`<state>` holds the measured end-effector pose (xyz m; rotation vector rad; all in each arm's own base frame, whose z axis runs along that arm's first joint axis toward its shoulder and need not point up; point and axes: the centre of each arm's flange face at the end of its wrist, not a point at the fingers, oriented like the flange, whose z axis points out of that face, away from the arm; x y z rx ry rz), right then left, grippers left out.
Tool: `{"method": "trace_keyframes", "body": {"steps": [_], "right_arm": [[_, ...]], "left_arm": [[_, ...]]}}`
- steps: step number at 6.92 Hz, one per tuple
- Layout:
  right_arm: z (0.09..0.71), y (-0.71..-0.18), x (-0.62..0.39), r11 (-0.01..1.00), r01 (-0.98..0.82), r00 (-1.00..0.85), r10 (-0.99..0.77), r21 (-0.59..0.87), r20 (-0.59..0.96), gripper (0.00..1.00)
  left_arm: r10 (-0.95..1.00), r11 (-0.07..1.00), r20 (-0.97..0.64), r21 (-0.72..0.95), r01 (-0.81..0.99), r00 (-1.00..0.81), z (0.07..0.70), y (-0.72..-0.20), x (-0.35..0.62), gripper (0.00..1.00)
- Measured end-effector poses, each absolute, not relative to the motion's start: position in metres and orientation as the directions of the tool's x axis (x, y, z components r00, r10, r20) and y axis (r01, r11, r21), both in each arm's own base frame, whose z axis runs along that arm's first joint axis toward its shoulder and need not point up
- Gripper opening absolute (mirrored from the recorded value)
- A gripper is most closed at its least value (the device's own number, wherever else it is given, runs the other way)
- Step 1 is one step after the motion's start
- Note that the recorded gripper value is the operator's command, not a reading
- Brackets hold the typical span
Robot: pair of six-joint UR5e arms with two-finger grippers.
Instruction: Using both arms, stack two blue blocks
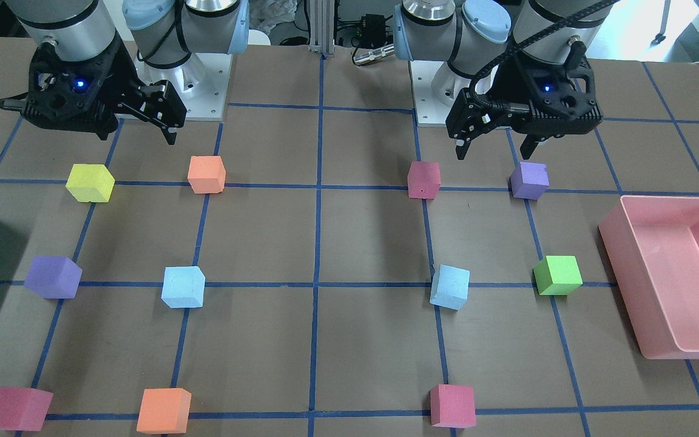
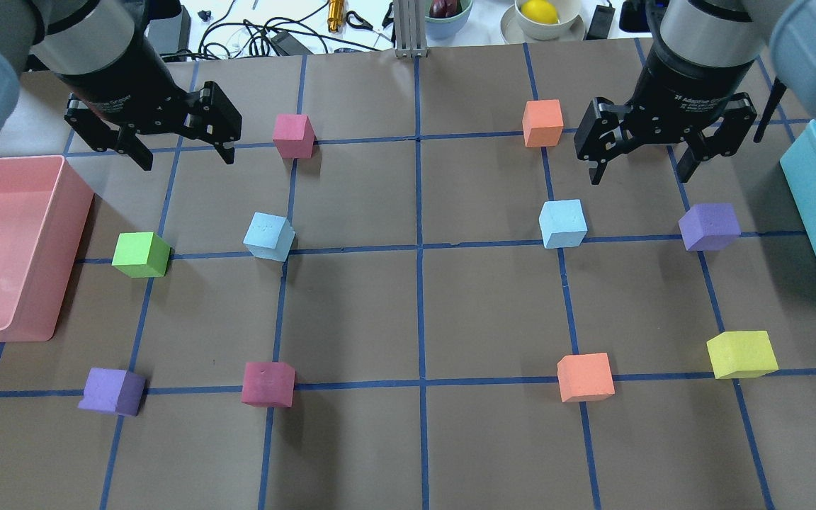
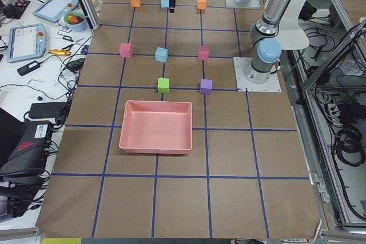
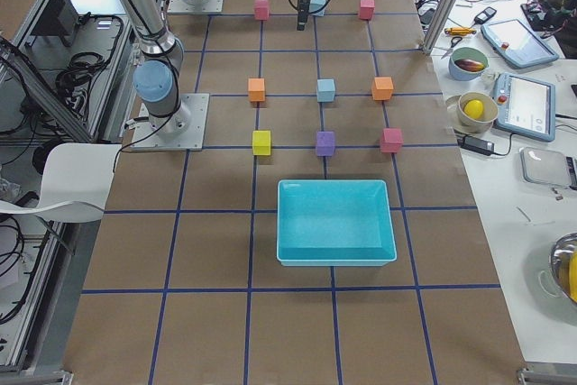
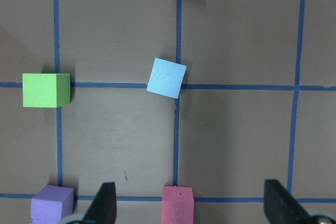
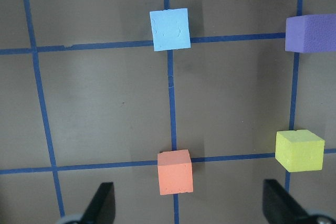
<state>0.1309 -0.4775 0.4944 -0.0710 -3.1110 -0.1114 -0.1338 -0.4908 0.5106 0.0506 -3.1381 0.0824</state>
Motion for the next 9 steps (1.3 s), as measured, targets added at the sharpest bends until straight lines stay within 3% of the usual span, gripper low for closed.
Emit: {"method": "trace_keyframes", "body": {"steps": [9], "right_arm": [[0.5002,-0.4825,0.1320,0.999,0.050,-0.999,0.050,0.007,0.009,1.00]], "left_arm": [[-0.032,0.998,0.005,-0.047,-0.032,-0.999,0.5075,-0.4915,-0.1345,1.00]]}}
